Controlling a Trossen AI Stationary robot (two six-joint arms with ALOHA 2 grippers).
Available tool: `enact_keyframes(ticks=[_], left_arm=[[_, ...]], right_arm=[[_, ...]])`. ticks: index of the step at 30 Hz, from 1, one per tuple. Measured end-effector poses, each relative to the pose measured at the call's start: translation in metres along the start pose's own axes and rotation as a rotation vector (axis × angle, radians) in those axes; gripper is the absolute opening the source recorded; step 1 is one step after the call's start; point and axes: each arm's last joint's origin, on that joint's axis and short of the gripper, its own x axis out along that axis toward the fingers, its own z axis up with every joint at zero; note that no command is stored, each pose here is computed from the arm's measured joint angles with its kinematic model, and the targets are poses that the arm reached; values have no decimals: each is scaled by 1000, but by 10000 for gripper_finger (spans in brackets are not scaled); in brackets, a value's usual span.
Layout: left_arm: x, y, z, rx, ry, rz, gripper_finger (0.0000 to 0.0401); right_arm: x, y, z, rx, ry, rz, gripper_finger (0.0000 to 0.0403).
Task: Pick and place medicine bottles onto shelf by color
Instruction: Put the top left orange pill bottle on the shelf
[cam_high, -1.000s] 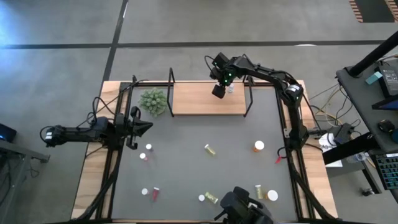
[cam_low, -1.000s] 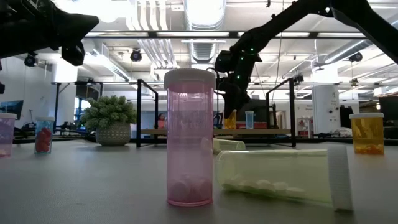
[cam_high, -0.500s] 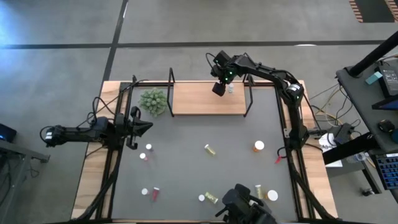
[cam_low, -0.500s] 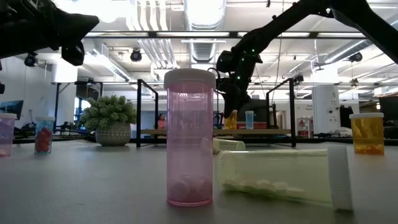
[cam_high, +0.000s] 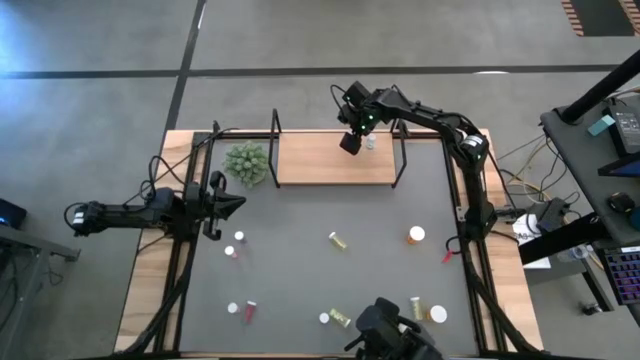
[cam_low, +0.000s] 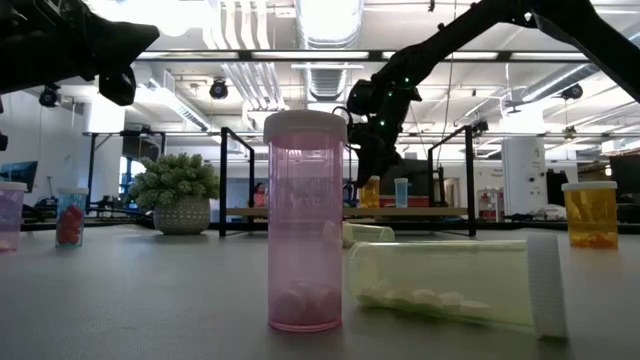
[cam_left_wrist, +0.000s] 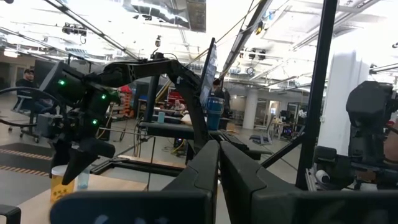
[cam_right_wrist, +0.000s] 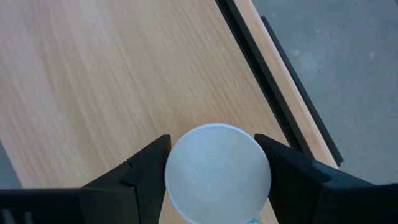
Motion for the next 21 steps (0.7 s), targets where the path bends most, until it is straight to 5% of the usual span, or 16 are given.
enact_keyframes(ticks=[16, 21], left_arm=[[0, 0, 0, 0, 0, 0, 0], [0, 0, 0, 0, 0, 0, 0]], right_arm=[[-3, 0, 5, 67, -46, -13, 220], [-4, 0, 5, 76, -48, -13, 254]])
